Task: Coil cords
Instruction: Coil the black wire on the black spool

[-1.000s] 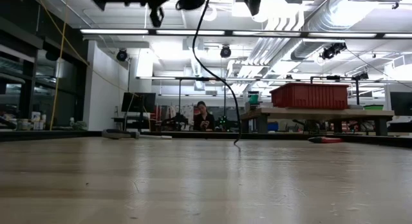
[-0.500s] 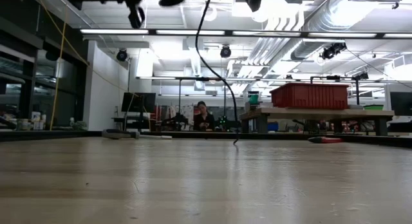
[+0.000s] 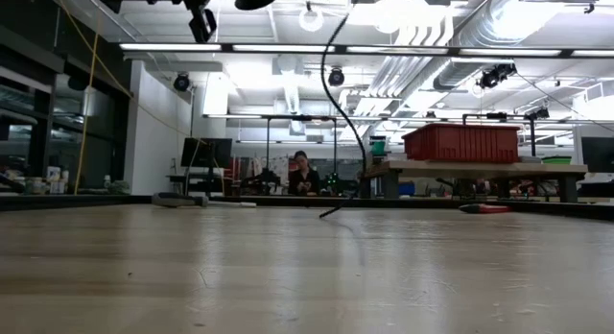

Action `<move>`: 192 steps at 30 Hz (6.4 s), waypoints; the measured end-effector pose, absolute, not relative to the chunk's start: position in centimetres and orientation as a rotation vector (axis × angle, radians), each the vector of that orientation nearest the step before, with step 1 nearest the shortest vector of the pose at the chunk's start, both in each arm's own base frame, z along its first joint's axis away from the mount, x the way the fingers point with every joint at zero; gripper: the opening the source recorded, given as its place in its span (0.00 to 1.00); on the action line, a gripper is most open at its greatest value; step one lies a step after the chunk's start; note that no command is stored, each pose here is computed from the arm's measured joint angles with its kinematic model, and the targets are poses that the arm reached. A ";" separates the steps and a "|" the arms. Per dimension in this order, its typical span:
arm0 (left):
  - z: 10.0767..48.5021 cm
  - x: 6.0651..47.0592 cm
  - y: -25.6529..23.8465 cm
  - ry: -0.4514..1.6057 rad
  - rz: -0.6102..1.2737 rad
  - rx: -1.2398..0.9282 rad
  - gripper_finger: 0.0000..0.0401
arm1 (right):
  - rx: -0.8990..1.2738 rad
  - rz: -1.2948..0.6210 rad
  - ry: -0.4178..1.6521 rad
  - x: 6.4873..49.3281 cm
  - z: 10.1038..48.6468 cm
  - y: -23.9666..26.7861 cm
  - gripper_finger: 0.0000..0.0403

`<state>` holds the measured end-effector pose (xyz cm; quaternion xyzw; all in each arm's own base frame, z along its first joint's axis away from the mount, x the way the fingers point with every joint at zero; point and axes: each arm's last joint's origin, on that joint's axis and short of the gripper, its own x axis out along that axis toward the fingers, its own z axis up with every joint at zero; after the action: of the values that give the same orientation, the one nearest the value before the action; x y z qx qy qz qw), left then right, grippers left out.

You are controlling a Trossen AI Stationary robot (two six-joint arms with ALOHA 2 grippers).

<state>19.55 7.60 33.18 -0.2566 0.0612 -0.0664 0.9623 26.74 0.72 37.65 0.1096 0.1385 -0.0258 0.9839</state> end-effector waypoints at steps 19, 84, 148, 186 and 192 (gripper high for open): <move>31.0 29.4 5.7 0.264 -0.419 -0.611 0.00 | 0.209 -0.063 0.202 27.1 38.2 0.0 0.00; 41.4 29.9 5.3 -0.049 -0.655 -0.465 0.00 | 0.194 0.033 0.176 32.5 35.2 0.7 0.44; 39.7 23.2 8.6 0.332 -0.443 -0.666 0.00 | 0.220 0.113 0.125 28.2 38.6 3.3 0.00; 38.5 25.3 6.8 0.328 -0.449 -0.392 0.00 | 0.285 -0.228 0.416 28.1 35.1 0.1 0.40; 38.8 25.4 6.8 0.304 -0.450 -0.386 0.00 | 0.253 -0.265 0.561 28.2 33.3 0.0 0.49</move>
<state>25.39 6.80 38.80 -0.1894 0.1490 -0.2207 0.9451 28.19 0.03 33.29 0.1243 0.2755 -0.1299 0.9443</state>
